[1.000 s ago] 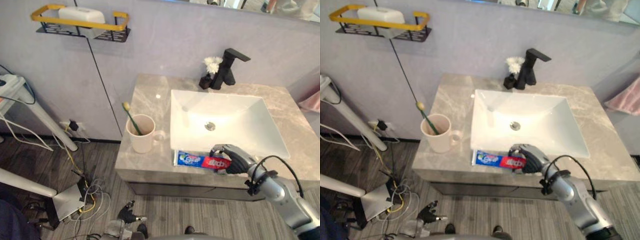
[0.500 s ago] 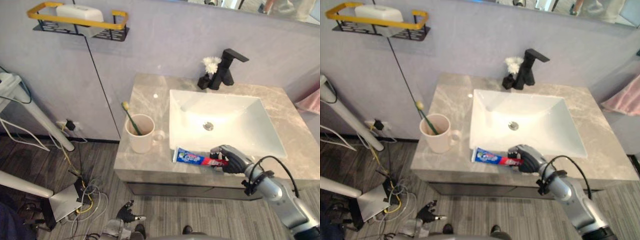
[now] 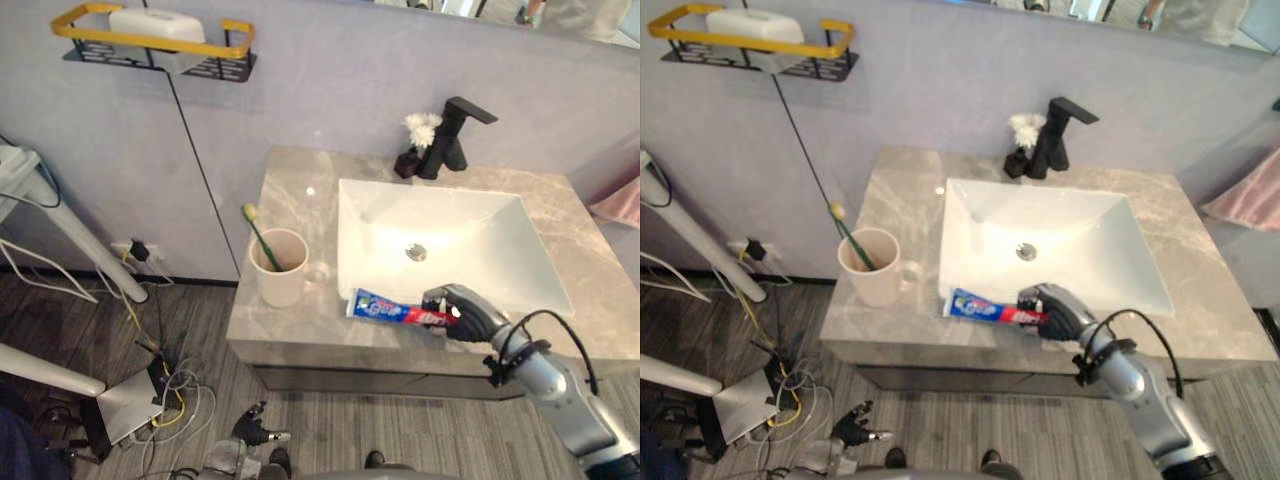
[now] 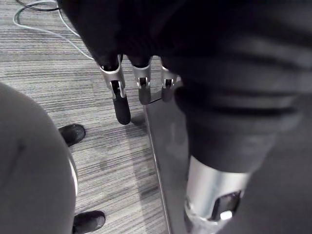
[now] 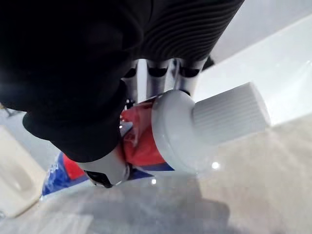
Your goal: Organize washtable
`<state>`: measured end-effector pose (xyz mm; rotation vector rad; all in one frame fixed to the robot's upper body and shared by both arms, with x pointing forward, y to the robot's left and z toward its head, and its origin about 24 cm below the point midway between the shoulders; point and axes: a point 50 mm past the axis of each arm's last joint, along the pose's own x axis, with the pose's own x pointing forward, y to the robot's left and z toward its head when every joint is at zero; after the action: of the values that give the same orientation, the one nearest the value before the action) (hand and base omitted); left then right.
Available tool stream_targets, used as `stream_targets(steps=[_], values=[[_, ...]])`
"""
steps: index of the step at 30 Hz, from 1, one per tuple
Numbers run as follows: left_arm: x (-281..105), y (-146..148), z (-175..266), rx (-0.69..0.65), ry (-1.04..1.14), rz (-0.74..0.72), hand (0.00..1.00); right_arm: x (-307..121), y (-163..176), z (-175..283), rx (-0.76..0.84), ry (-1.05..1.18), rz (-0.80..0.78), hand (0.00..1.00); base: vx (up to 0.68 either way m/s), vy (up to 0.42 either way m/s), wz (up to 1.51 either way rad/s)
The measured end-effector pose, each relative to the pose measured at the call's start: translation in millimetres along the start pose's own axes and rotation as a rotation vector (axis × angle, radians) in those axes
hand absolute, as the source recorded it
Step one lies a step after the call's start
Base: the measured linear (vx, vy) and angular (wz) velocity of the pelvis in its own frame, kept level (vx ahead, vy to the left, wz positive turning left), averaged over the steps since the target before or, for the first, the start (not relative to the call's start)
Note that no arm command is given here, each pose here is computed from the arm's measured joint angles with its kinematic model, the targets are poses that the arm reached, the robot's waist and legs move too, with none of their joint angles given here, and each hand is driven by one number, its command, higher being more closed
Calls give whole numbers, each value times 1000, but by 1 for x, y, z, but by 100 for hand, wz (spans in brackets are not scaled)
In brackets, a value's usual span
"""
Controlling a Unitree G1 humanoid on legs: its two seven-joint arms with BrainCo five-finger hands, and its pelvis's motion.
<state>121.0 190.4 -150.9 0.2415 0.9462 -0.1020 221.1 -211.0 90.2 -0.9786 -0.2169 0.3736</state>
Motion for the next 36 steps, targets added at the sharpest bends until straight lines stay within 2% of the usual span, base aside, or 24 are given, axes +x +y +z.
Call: stream_targets(steps=[8, 14, 18, 24, 28, 36], values=[[-3, 6, -5, -58, 4, 65, 0, -3, -23, 24, -32, -100, -152, 100, 0, 0, 0], [-9, 15, -2, -166, -51, 167, 0, -5, -31, 40, -16, -167, -260, 100, 0, 0, 0], [-22, 41, 29, -255, -240, 323, 0, -8, -35, 59, -23, -259, -290, 100, 0, 0, 6], [-55, 74, 90, -293, -560, 524, 0, -11, -40, 67, 12, -296, -351, 100, 0, 0, 4], [-79, 76, 128, -282, -751, 587, 0, -11, -40, 68, 66, -296, -398, 100, 0, 0, 0], [-129, 79, 173, -266, -1042, 691, 0, -10, -37, 70, 134, -294, -447, 100, 0, 0, 0]])
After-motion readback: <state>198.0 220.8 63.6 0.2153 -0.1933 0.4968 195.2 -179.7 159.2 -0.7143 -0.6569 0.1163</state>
